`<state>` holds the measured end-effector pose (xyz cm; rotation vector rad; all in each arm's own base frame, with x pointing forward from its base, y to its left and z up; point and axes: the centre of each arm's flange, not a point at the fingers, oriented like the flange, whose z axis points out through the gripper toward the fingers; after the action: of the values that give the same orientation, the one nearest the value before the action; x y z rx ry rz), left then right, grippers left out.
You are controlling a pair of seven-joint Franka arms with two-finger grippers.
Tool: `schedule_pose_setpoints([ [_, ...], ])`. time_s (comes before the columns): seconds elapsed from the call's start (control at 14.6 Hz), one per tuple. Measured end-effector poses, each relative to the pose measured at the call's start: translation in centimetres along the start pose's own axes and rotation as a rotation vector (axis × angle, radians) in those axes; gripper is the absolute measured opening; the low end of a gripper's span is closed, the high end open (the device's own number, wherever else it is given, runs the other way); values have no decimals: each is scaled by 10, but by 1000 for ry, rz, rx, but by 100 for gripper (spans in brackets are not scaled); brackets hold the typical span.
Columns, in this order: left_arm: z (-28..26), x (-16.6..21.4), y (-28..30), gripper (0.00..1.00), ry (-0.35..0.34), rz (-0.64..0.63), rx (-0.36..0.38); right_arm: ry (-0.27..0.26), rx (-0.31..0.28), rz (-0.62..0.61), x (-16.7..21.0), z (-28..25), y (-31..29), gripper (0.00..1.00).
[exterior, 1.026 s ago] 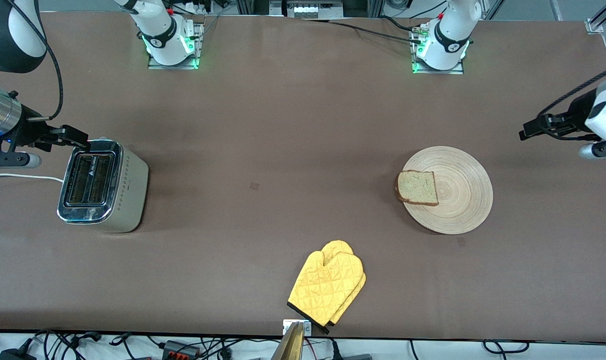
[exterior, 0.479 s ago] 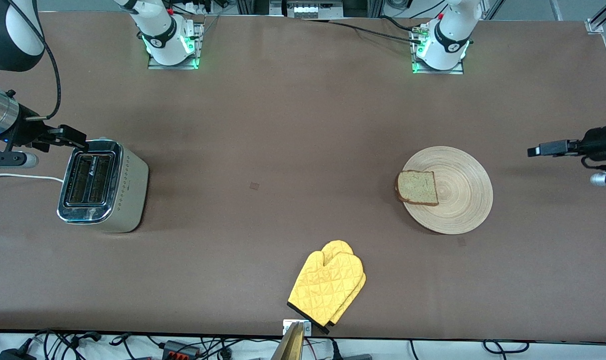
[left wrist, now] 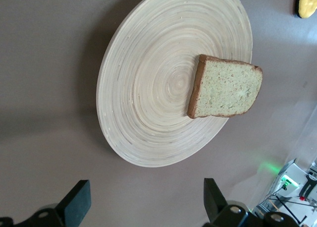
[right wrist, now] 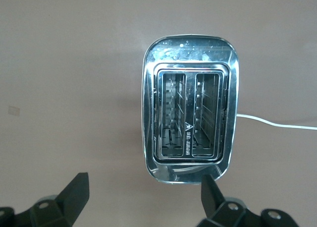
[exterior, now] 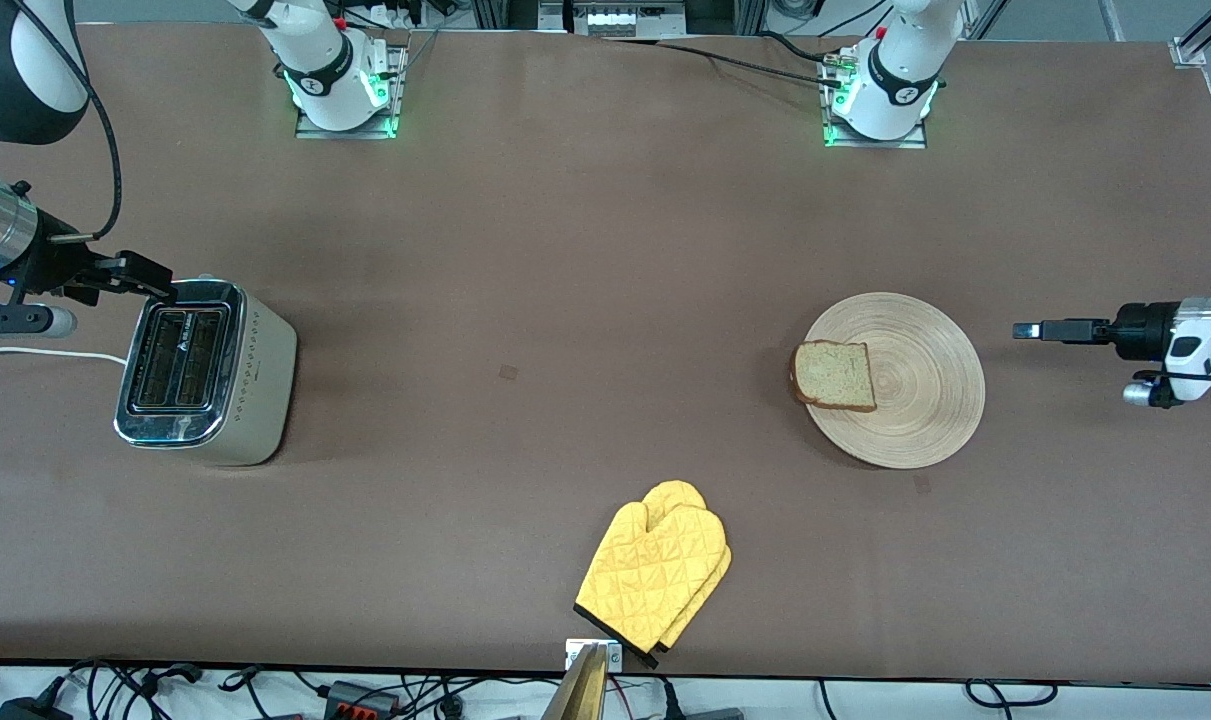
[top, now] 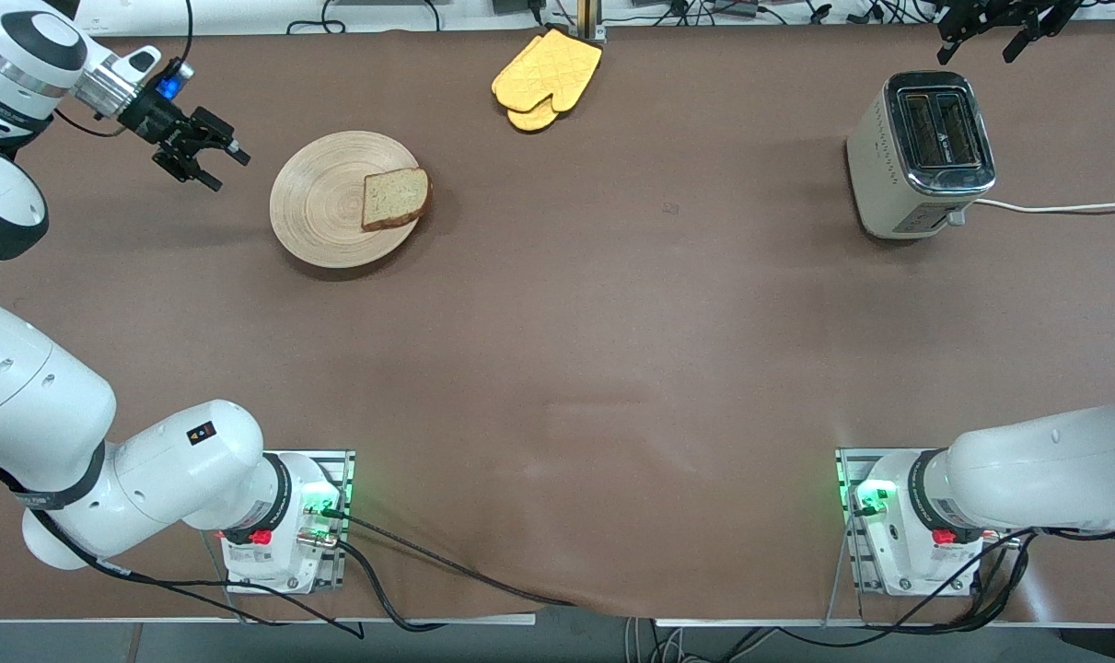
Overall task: Move plate and put bread in toaster
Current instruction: 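Lower the left gripper to the wooden plate rim and grip it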
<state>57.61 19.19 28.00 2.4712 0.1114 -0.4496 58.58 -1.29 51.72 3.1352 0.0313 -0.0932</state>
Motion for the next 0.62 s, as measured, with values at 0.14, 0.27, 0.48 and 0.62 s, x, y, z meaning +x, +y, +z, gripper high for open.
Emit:
schedule_pose_setpoints([
  [0.14,10,4,-8,100,-14,-2,-16,-7,-1,-26,4,7,-16,100],
  [0.27,16,6,-22,100,-12,-15,-28,-9,-2,-48,7,11,-29,100],
  [0.48,25,11,-37,100,10,-11,-27,0,-3,-60,7,10,-36,100],
  [0.62,37,14,-46,100,31,17,-17,-2,-4,-68,7,10,-41,100],
])
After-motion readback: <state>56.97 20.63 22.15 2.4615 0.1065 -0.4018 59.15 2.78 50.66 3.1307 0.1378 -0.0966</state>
